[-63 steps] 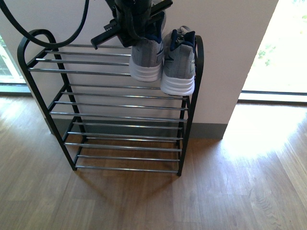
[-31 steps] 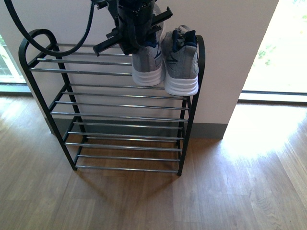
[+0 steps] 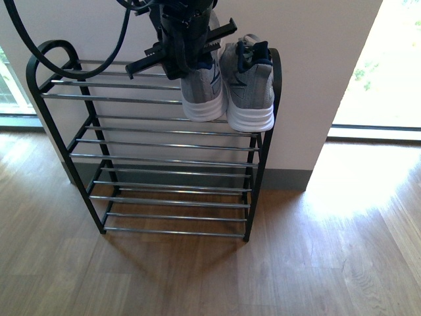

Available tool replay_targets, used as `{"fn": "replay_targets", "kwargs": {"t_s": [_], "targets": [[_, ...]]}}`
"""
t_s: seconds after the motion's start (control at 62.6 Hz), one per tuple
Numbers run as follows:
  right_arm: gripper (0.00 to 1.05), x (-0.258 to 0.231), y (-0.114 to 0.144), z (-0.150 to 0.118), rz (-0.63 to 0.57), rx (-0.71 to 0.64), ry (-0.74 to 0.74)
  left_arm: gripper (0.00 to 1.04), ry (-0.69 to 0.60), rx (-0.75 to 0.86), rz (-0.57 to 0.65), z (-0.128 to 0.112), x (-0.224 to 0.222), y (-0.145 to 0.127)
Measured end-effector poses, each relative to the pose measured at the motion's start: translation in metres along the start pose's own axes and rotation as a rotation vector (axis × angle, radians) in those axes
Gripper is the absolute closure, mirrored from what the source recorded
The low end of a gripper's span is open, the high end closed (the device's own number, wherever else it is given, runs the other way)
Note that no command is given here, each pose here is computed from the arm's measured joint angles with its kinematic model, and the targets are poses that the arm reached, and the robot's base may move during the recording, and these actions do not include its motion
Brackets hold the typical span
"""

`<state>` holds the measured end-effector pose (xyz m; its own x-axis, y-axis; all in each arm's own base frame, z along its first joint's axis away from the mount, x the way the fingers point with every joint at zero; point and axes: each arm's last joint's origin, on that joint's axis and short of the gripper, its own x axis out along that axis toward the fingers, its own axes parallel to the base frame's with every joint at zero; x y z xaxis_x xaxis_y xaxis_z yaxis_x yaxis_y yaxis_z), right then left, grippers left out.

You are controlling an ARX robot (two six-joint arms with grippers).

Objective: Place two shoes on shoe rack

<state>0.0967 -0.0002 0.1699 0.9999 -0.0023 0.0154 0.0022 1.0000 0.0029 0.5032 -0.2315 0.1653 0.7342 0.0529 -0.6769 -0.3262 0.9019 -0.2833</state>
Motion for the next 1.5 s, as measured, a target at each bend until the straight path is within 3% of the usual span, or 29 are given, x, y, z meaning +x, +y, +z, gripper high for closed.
{"fn": "replay_targets", "kwargs": {"t_s": [0.431, 0.847, 1.151, 1.326, 1.502], "targets": [[0.09, 0.0, 0.0, 0.0, 0.0, 0.0, 0.0, 1.03, 0.043, 0.029, -0.002, 0.01, 0.012, 0.015], [0.09, 0.0, 0.0, 0.0, 0.0, 0.0, 0.0, 1.03, 0.001, 0.185, -0.008, 0.018, 0.02, 0.012], [0.09, 0.0, 0.0, 0.0, 0.0, 0.0, 0.0, 0.5, -0.072, 0.212, 0.004, 0.028, 0.03, 0.022], [0.09, 0.0, 0.0, 0.0, 0.0, 0.0, 0.0, 0.1, -0.105, 0.221, 0.016, 0.031, 0.024, 0.027], [0.09, 0.0, 0.0, 0.0, 0.0, 0.0, 0.0, 0.09, -0.162, 0.21, -0.012, 0.038, 0.005, 0.031]]}}
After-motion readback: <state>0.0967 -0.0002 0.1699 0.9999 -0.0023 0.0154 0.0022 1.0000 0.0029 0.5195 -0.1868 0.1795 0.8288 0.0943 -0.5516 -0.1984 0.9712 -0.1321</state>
